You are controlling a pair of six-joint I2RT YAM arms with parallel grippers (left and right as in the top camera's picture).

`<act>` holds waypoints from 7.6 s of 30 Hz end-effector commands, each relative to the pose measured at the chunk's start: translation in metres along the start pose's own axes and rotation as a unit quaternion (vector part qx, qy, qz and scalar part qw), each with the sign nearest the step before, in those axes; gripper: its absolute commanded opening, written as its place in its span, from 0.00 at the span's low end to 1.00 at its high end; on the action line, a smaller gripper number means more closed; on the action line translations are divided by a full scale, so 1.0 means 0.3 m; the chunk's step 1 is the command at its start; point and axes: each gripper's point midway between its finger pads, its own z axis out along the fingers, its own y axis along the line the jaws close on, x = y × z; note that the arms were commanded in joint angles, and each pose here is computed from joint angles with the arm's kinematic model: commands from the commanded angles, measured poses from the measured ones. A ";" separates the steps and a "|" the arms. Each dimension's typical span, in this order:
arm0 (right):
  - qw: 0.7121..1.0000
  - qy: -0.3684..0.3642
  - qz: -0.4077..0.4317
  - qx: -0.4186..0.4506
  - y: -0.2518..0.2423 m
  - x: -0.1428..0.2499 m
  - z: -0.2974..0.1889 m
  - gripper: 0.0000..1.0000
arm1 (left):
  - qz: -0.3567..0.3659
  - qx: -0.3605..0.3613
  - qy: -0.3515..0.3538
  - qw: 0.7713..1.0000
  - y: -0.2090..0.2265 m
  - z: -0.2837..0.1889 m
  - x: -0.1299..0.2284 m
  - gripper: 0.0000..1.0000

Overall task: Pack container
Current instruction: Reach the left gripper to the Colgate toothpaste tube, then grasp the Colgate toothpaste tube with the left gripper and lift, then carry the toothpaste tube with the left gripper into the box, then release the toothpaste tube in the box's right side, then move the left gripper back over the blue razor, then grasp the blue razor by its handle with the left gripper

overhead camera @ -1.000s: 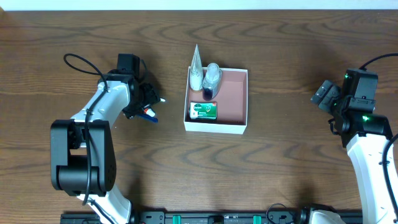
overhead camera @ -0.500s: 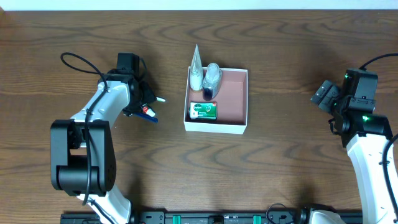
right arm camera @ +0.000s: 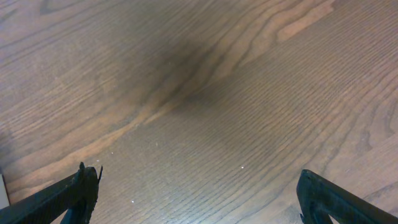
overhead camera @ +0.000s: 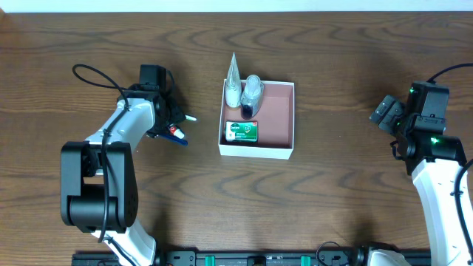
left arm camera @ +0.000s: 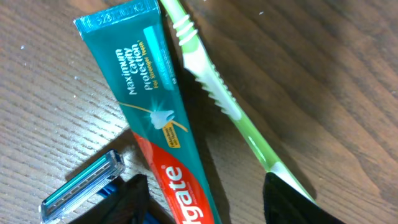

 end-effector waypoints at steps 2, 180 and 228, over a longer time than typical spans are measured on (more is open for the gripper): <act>1.000 -0.001 0.008 0.003 -0.007 -0.005 0.000 0.99 | -0.004 -0.016 0.009 1.000 0.025 0.026 0.022 0.56; 1.000 -0.001 0.008 0.003 -0.007 -0.005 0.000 0.99 | -0.088 -0.080 0.096 0.988 0.105 -0.058 0.204 0.44; 1.000 -0.001 0.008 0.003 -0.007 -0.005 0.000 0.99 | 0.041 0.081 -0.008 0.996 -0.068 -0.381 0.060 0.06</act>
